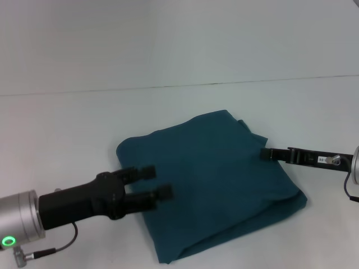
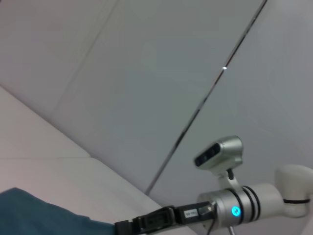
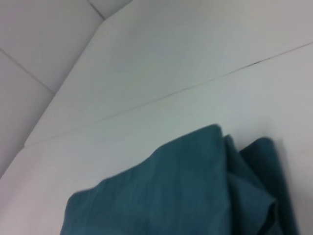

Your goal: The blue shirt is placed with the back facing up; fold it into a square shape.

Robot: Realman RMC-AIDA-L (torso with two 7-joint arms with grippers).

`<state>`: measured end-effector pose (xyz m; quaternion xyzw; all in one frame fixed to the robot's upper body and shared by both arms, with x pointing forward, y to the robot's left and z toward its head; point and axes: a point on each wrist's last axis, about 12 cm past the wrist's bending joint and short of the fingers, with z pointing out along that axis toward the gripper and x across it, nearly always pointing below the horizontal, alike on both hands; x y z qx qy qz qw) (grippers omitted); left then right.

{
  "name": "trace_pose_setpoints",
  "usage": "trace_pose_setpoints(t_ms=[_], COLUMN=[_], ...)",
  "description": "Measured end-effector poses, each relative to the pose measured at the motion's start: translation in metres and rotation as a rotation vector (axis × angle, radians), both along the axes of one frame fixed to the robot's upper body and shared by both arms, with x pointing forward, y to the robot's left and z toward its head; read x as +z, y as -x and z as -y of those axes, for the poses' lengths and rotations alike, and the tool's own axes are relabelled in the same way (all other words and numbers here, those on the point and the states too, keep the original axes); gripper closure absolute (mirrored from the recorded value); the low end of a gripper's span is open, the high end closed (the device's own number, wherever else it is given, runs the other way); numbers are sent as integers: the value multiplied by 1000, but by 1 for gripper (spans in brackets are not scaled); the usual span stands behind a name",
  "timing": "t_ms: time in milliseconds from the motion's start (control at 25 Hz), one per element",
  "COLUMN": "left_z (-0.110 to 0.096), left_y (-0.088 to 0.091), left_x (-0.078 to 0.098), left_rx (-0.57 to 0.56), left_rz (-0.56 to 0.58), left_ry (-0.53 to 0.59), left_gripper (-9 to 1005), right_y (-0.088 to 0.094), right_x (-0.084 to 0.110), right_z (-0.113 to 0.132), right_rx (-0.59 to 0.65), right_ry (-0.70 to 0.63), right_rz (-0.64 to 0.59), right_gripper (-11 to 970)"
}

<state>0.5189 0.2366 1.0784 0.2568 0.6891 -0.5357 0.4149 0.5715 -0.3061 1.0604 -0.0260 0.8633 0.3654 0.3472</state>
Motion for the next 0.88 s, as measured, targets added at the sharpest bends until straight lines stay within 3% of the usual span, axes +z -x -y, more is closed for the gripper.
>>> trace_pose_setpoints(t_ms=[40, 480, 720, 880], left_z=[-1, -7, -7, -6], left_y=[-2, -44, -61, -65], left_x=[0, -6, -14, -17], left_rx=[15, 307, 432, 446], left_rz=[-2, -183, -282, -323], left_ry=[-1, -59, -95, -117], left_gripper=[109, 108, 108, 108], right_y=[-1, -9, -12, -16], right_x=[1, 38, 50, 56], right_z=[3, 29, 38, 41], right_rx=[-11, -53, -33, -32], right_ry=[-1, -83, -96, -100], right_rz=[4, 153, 170, 169], right_gripper=[843, 345, 132, 58])
